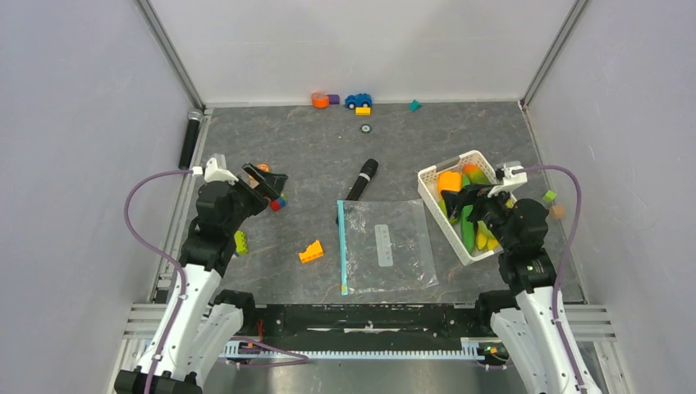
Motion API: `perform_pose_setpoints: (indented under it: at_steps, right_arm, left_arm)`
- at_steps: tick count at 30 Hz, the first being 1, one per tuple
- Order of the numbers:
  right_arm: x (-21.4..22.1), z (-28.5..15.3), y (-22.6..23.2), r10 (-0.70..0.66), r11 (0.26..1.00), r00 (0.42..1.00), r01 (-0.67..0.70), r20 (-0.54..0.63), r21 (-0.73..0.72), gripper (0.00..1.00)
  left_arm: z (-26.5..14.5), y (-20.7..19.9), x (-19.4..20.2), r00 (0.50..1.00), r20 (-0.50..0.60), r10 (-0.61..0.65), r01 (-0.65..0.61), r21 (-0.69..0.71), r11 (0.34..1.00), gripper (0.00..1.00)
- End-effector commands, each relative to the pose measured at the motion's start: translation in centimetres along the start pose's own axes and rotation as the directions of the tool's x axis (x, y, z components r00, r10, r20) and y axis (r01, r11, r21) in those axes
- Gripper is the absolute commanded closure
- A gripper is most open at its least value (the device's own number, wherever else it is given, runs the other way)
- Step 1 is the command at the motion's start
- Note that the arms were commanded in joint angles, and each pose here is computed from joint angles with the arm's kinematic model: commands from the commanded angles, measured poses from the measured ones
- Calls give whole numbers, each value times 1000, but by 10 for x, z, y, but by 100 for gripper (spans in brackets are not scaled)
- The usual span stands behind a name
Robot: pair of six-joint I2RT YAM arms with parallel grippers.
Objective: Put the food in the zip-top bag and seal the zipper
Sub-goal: Pick up the zipper food storage bag at the center of the board.
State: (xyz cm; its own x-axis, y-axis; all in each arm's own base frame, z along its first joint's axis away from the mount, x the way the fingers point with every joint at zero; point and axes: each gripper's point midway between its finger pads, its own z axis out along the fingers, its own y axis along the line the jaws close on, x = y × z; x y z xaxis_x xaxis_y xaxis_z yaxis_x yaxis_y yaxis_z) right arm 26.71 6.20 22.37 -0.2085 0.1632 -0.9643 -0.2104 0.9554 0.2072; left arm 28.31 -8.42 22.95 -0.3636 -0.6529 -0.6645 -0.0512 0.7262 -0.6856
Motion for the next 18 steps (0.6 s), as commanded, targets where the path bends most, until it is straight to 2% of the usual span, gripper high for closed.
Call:
perform_pose_setpoints:
  at_steps: [1,3,5,9,13,18]
  right_arm:
    - [-25,-8,90,35,873,999,-16,30,-487,2]
    - [-7,-7,115,64,815,997,-76,-42,-574,2]
    - [20,3,130,32,835,990,-102,-138,-541,2]
    - [63,17,170,-46,870,977,-62,-206,-489,2]
    - [99,35,182,-141,958,952,62,-272,-282,2]
    - [132,49,232,-263,956,920,207,-290,-209,2]
  left_arm:
    - [3,-3,-1,999,9,37,-37,36,999,0]
    - [4,0,0,999,9,38,-38,26,999,0]
    - [5,2,1,999,11,41,-41,21,999,0]
    - [5,4,3,999,5,43,-43,16,999,0]
    - [4,8,3,999,7,36,-36,-3,999,0]
    - [8,11,10,1000,-19,18,-18,-12,1000,0]
